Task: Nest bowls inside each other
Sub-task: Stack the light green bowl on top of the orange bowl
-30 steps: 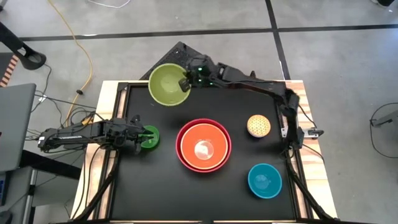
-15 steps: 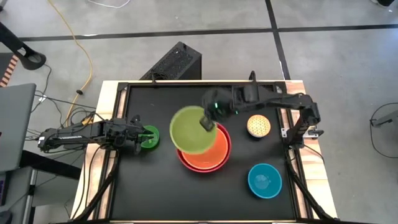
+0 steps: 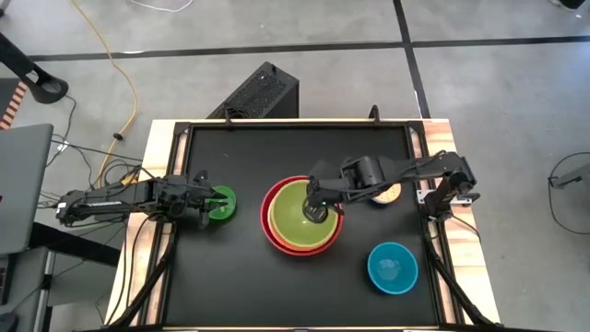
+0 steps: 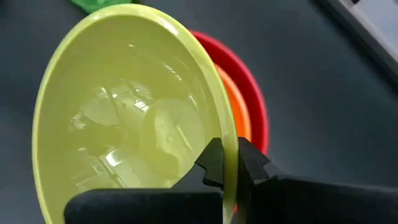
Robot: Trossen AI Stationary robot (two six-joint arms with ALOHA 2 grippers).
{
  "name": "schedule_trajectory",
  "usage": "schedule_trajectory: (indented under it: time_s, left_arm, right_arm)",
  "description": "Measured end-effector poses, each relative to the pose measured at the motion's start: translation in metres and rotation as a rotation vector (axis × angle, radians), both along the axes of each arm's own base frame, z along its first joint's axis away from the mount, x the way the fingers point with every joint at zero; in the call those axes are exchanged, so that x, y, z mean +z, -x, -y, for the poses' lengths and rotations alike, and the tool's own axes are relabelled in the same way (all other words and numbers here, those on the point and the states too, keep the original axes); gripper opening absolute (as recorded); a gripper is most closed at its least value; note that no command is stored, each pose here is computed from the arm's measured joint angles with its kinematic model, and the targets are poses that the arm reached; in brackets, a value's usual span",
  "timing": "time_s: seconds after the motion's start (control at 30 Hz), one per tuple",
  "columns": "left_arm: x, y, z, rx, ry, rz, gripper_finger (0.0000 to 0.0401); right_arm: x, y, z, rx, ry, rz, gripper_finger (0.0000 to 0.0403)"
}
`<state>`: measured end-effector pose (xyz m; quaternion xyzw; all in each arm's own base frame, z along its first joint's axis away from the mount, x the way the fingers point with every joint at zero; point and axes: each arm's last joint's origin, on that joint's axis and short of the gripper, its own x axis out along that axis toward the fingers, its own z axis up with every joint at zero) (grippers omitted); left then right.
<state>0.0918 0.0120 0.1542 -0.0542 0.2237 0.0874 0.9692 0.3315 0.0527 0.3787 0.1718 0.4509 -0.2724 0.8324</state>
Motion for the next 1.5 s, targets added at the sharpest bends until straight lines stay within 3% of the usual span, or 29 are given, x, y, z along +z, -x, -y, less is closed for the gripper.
schedule_trajectory:
  time_s: [0.37,1.07,1.5]
  left_arm:
    - [0.000,0.000,0.000,0.000,0.000,0.000,0.0087]
    - [0.000,0.000,0.000,0.000,0.000,-0.001,0.0087]
    - [0.000,0.000,0.000,0.000,0.000,-0.001,0.0087]
  right_arm:
    - [-0.058,-0.013,0.032,-0.016,-0.052,-0.120,0.0013]
    - [-0.102,-0.024,0.046,0.000,-0.126,-0.058,0.0015]
    - [-0.102,-0.025,0.045,-0.020,-0.134,-0.049,0.0086]
